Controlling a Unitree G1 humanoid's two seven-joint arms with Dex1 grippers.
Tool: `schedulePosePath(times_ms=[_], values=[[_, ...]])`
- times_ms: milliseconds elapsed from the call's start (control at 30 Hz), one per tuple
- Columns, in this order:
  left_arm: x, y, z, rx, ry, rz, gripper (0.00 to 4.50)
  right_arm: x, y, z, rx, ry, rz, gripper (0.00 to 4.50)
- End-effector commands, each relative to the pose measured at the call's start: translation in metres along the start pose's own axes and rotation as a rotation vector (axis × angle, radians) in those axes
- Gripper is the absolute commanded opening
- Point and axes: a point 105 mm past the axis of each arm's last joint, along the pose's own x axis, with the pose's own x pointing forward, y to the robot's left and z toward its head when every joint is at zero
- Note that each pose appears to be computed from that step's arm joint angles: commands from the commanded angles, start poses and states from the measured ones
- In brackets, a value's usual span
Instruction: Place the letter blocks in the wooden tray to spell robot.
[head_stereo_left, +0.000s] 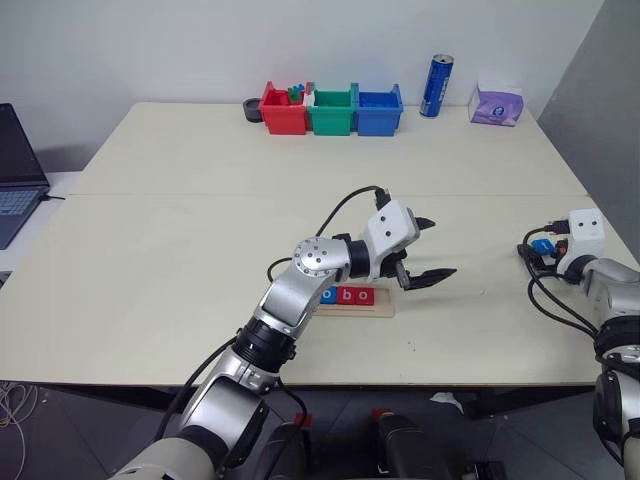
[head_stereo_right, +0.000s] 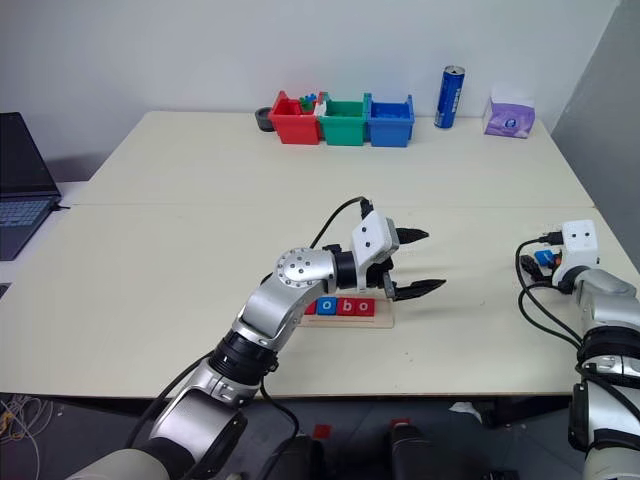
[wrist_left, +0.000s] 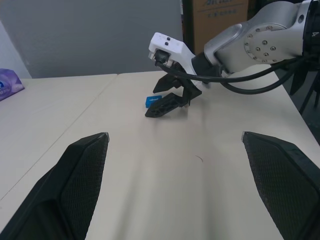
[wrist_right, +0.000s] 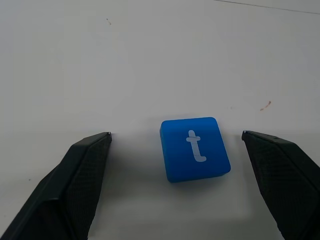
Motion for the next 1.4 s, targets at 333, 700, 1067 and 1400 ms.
schedulePosePath(times_ms=[333, 700, 1067, 1400], values=[[0.000, -0.001, 0.014, 0.051, -0.031, -0.022, 4.50, -0.003, -0.005, 0.011, 0.029, -0.015, -0.052, 1.48], [-0.077, -0.011, 0.000, 0.088, 0.049, -0.084, 4.50, -0.057, 0.119, 0.018, 0.073, 0.096, 0.158, 1.48], [-0.120, -0.031, -0.020, 0.026, 0.154, -0.069, 4.50, -0.112, 0.193, -0.026, 0.120, 0.227, 0.240, 1.48], [-0.117, -0.032, -0.018, 0.018, 0.148, -0.070, 4.50, -0.118, 0.205, -0.033, 0.142, 0.242, 0.280, 2.88]])
